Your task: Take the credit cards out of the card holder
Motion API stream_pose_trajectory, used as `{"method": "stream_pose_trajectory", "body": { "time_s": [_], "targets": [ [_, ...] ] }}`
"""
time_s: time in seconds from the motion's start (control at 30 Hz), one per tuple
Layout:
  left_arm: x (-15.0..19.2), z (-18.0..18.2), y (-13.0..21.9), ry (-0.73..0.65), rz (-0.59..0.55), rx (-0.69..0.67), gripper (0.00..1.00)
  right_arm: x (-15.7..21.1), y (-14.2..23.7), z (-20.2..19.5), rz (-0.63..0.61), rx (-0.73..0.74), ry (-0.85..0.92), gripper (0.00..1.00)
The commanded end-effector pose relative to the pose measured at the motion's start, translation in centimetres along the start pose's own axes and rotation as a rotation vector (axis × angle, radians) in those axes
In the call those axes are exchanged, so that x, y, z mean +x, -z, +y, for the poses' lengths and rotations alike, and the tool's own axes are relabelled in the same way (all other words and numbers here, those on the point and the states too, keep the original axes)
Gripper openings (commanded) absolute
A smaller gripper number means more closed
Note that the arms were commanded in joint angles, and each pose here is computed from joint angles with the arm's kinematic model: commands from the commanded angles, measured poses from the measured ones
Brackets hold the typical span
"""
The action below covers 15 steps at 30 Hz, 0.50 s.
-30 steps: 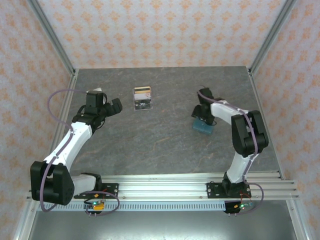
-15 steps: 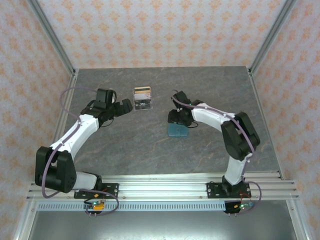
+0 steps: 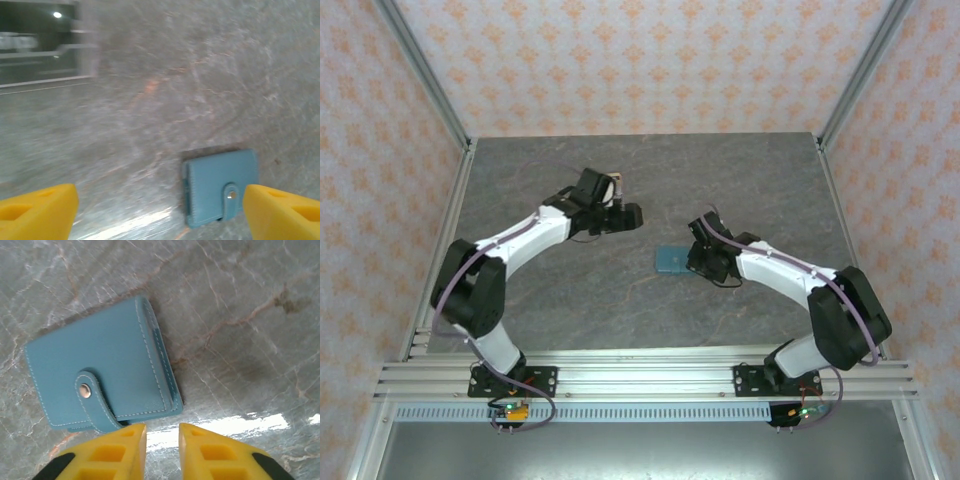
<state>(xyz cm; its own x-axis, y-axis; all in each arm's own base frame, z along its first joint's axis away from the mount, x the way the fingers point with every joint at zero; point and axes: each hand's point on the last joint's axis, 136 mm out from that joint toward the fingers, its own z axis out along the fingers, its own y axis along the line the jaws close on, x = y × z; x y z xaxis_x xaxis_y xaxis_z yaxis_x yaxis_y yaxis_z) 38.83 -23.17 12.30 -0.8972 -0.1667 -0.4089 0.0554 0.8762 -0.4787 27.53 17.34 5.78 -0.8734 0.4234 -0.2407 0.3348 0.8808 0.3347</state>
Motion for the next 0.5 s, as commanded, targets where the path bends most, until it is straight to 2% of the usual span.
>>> {"method": "stream_pose_trajectory", "body": {
  "time_s": [0.0, 0.13, 0.27, 0.47],
  "targets": [
    [-0.1, -3.8, -1.4, -0.036, 0.038, 0.089, 0.81, -0.2, -0.5, 0.9, -0.003, -0.051, -0.084, 0.19],
    [0.5, -5.8, -4.2, -0.061, 0.104, 0.093, 0.77, 0.1, -0.9, 0.5, 0.0, -0.045, -0.099, 0.14],
    [1.3, -6.8, -7.3, -0.067, 0.182, 0.087, 0.67, 0.3, -1.5, 0.2, 0.008, -0.027, -0.102, 0.12],
    [2.8, -6.1, -10.2, -0.06, 0.261, 0.024, 0.64, 0.2, -2.4, 0.1, 0.011, -0.014, -0.111, 0.11]
  ]
}}
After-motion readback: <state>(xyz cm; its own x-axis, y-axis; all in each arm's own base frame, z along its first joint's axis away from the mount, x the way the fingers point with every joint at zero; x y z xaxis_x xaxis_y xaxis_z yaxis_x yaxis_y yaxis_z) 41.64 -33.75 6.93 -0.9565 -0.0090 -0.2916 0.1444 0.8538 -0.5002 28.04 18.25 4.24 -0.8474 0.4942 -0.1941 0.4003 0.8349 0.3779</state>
